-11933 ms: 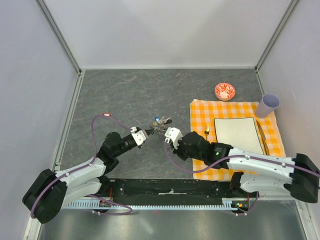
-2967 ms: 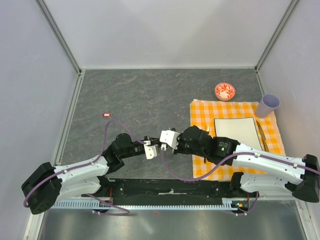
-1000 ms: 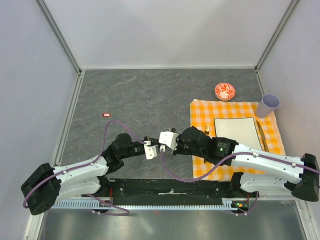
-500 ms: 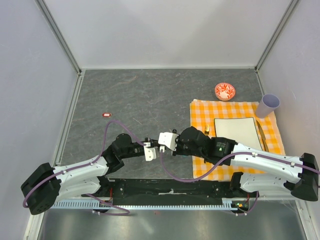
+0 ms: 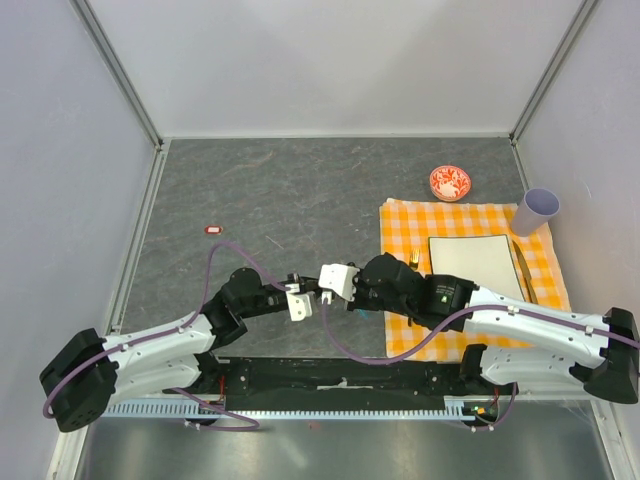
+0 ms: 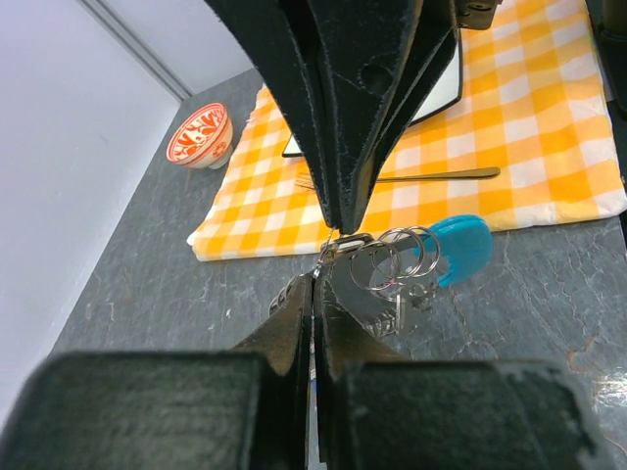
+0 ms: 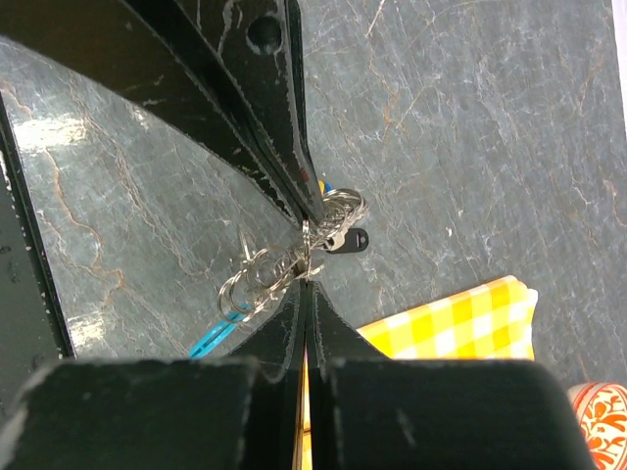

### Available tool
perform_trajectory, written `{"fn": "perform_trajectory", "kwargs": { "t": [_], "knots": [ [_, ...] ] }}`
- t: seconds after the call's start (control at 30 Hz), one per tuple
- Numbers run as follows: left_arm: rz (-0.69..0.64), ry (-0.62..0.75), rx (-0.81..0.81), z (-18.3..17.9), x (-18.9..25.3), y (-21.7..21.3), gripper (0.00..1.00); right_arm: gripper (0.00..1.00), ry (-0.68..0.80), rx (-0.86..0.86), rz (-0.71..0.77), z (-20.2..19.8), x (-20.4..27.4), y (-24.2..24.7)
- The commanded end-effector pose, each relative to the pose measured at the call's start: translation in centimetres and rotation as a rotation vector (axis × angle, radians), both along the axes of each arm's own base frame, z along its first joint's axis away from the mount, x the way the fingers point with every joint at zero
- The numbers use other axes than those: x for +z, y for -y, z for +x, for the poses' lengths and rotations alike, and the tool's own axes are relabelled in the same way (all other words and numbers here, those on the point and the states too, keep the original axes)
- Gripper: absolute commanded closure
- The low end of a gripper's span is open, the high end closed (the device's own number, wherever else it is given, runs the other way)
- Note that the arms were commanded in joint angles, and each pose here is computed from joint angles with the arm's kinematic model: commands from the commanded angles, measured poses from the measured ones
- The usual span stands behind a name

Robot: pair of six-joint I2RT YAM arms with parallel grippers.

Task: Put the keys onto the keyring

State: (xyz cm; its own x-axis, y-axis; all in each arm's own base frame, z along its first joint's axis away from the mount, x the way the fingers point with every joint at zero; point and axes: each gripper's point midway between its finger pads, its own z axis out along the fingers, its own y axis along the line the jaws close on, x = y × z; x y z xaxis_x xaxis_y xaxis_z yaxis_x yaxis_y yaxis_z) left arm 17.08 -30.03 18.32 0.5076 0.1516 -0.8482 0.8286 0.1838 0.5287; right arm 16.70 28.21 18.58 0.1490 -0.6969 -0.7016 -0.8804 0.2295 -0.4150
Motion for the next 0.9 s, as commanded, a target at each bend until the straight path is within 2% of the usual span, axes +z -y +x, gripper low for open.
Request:
{"fn": "perform_trajectory", "kwargs": {
  "t": [0.0,0.87],
  "knots": [
    [-0.067,0.095,0.029,0.6,2.9,0.0,0.98,1.0,0.017,-0.001,0.01,-0.1,1.1,0.1],
    [-0.061,0.071,-0.021,0.1,2.9,0.7,0.98,1.0,0.023,0.041,0.064,-0.4,2.4,-0.8]
  ]
}}
